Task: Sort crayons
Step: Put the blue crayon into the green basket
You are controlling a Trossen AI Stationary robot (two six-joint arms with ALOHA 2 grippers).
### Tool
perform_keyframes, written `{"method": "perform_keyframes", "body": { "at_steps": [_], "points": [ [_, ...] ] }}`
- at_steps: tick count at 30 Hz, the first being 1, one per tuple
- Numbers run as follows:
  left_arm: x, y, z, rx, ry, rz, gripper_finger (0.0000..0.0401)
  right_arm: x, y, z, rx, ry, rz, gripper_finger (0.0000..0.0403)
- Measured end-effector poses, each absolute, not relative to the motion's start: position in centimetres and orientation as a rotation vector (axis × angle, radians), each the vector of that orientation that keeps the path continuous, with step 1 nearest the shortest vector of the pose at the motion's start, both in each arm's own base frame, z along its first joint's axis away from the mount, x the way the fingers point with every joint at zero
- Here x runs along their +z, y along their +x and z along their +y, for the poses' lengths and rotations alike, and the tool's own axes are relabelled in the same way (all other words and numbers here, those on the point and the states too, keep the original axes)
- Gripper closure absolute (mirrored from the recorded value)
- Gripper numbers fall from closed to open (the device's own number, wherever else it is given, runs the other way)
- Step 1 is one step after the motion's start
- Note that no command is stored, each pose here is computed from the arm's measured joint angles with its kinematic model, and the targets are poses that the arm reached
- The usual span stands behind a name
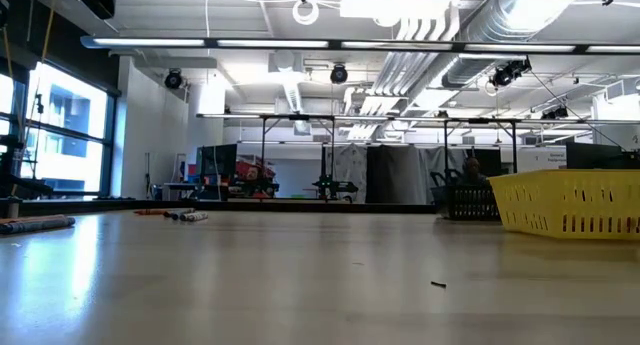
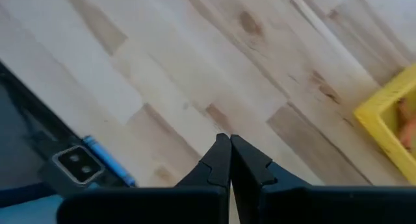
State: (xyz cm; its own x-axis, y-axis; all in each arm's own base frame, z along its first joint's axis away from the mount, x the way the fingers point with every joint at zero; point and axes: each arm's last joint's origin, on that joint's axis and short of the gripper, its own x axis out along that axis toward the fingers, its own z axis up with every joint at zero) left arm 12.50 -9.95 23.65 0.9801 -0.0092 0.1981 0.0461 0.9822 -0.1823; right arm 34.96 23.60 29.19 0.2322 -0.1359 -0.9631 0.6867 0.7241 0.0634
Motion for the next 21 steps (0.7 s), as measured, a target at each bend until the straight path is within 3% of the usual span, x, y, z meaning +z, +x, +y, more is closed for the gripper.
{"method": "perform_keyframes", "body": {
  "at_steps": [10, 21],
  "points": [
    [23.7, 12.5, -9.9, -0.029, -0.196, -0.204, 0.0327, 29.4, 34.3, 25.2, -0.590, 0.476, 1.083, 0.0403],
    [24.1, 12.5, -10.4, -0.153, 0.008, -0.238, 0.0327, 26.9, 35.7, 28.0, -0.467, 0.566, 1.099, 0.0402]
  ]
}}
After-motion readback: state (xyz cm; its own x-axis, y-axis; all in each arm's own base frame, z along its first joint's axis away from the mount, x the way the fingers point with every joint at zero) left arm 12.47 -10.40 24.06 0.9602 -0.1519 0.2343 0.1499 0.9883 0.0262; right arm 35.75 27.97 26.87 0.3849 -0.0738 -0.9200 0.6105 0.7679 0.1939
